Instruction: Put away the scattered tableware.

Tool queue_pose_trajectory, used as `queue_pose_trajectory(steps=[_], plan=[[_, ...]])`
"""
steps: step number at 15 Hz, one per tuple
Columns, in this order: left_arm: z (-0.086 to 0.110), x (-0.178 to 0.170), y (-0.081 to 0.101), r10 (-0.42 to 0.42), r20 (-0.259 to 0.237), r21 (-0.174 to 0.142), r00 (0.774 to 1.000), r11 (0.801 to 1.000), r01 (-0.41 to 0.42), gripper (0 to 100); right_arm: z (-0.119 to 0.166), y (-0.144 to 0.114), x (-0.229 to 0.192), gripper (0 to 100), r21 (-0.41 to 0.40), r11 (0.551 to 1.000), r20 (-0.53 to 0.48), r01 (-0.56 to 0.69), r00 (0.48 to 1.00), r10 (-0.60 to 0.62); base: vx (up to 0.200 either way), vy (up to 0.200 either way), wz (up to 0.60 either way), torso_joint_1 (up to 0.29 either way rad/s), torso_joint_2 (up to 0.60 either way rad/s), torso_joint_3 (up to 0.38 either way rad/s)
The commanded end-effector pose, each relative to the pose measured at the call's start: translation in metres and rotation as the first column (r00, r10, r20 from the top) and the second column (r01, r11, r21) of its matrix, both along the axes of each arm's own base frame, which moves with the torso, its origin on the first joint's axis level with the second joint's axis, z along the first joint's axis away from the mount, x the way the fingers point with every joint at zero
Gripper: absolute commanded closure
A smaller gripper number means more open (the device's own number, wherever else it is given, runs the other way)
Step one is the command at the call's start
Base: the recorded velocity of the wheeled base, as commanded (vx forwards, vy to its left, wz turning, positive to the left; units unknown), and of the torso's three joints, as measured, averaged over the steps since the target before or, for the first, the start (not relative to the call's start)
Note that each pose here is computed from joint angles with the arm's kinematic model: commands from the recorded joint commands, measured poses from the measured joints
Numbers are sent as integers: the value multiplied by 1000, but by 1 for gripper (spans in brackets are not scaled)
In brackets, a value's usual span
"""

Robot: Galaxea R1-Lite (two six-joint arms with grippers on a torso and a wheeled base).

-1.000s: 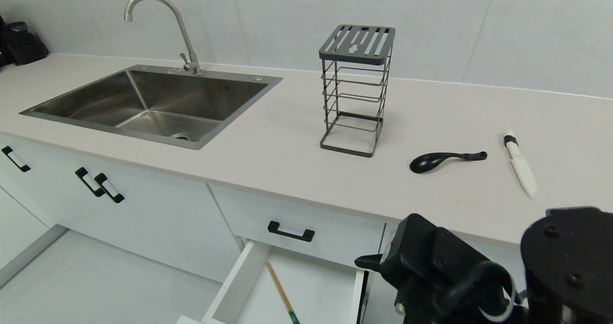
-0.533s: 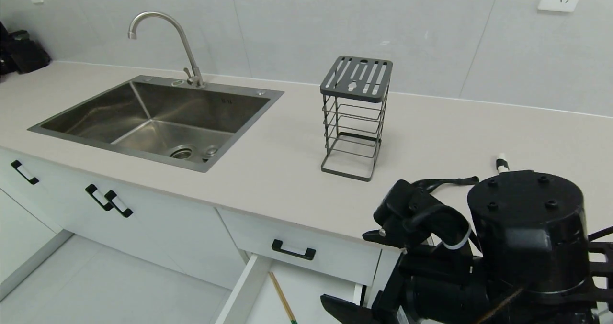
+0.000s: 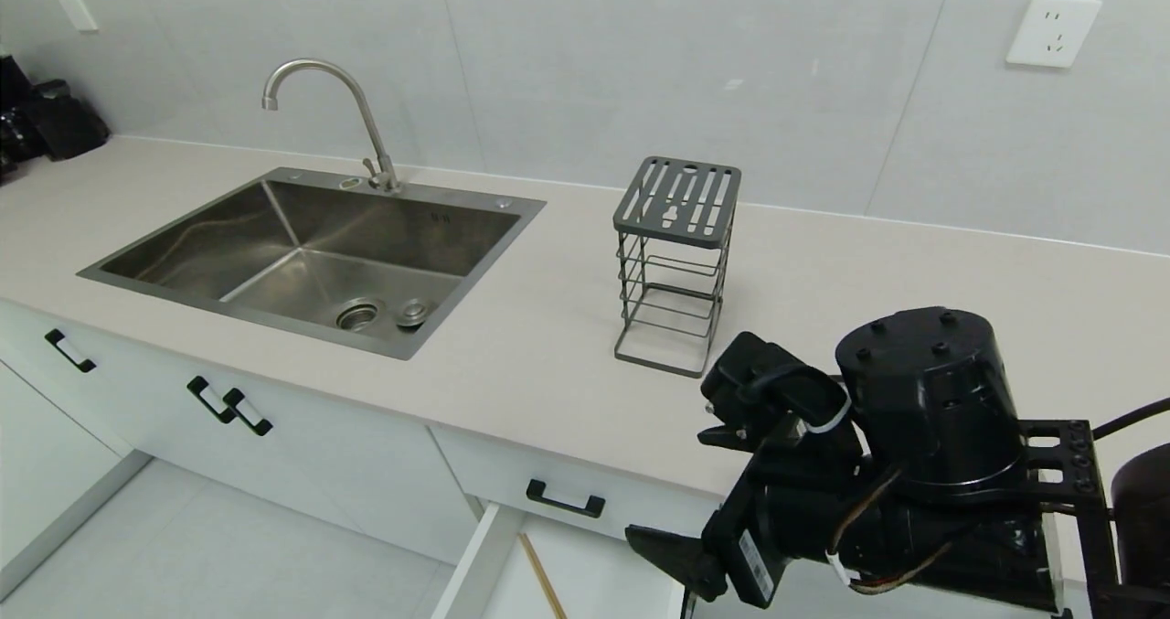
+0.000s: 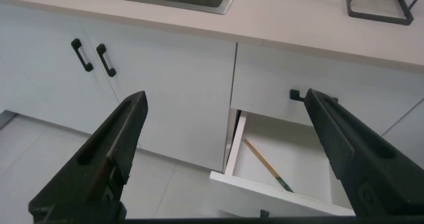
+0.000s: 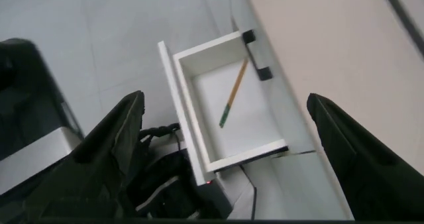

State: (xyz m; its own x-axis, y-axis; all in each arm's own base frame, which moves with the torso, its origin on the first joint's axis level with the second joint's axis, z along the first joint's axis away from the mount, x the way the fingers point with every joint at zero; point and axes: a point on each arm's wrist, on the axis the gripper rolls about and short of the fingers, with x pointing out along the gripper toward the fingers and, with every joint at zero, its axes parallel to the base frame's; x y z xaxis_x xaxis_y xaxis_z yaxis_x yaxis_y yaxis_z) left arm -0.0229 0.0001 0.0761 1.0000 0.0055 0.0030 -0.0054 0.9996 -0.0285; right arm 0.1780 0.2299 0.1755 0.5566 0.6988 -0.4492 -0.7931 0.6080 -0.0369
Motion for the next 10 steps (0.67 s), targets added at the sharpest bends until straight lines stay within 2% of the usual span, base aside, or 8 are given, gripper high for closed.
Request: queue_pose_trajectory(steps=[1, 5, 8, 10], plan=[[0, 0, 0, 1, 0, -1, 1000, 1000, -1, 0, -5, -3, 8, 0, -23, 998, 10, 66, 998, -66, 0, 0, 0, 0, 0, 0], [0, 0, 0, 1, 0, -1, 1000, 1000, -1, 0, -9, -14, 28, 0, -16, 985, 64, 173, 983, -172, 0, 0, 0, 0, 0, 0], [0, 0, 0, 1, 0, -1, 1000, 1000, -1, 0, -20, -38, 37, 0, -59, 972, 84, 227, 971, -222, 0, 0, 0, 0, 0, 0], [0, 0, 0, 1, 0, -1, 1000, 1000, -1, 0, -20, -66, 42, 0, -85, 968, 109, 238, 968, -228, 0, 0, 0, 0, 0, 0]])
